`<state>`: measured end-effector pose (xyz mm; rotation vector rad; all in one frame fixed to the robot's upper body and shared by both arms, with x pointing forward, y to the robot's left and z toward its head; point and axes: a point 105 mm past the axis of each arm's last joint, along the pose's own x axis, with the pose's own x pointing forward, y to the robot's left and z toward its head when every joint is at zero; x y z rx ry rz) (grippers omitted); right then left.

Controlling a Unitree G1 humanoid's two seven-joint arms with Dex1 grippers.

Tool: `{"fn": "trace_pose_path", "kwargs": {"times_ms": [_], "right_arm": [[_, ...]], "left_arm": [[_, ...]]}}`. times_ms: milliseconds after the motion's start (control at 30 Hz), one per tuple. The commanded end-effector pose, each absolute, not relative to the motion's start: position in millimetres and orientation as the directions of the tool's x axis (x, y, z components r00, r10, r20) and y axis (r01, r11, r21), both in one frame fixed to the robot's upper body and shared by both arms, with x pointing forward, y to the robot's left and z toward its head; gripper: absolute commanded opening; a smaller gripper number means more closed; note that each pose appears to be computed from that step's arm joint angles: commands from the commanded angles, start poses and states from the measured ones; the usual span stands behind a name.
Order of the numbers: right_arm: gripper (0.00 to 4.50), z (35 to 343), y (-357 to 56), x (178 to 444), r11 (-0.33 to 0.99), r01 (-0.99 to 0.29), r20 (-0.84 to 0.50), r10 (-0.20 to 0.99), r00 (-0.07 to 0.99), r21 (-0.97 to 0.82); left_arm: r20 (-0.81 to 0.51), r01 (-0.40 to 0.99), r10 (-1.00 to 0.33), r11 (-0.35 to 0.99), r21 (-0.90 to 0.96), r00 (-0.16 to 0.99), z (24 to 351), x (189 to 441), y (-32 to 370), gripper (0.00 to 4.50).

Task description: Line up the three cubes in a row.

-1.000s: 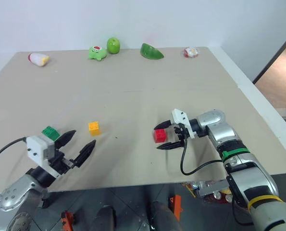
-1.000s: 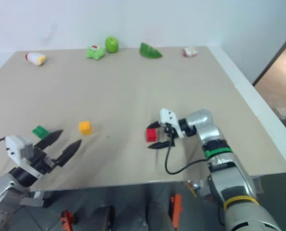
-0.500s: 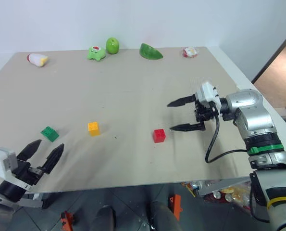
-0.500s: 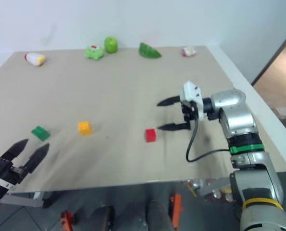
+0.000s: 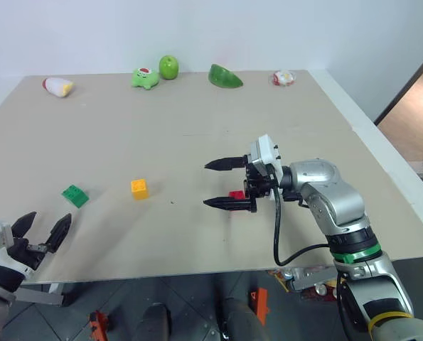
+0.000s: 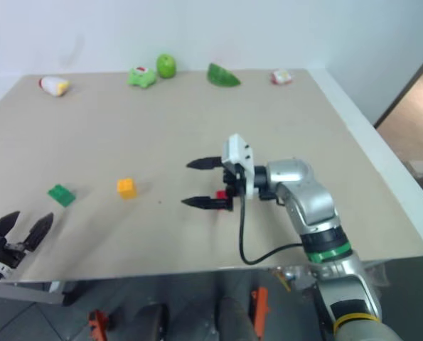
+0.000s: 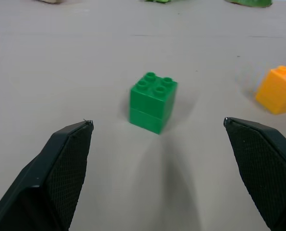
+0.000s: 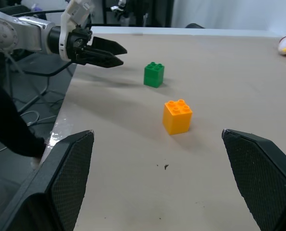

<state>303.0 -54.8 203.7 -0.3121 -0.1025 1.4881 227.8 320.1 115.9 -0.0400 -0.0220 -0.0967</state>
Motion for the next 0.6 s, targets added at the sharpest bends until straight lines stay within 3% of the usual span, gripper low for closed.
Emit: {"fn": "trace_pose_path", "kwargs": {"times_ms": [33, 600], "right_arm": [[4.42, 217, -52, 296, 0.055, -0.951, -0.083, 0.993, 0.084, -0.304], [4.42, 220, -59, 296, 0.102, -0.948, -0.076, 0.989, 0.13, -0.301]], "left_arm": [[0.02, 0.125, -0.125, 0.992, 0.011, 0.992, 118, 234, 325, 4.5], [-0.055, 0.254, -0.251, 0.966, 0.054, 0.966, 106, 287, 332, 4.5]]}}
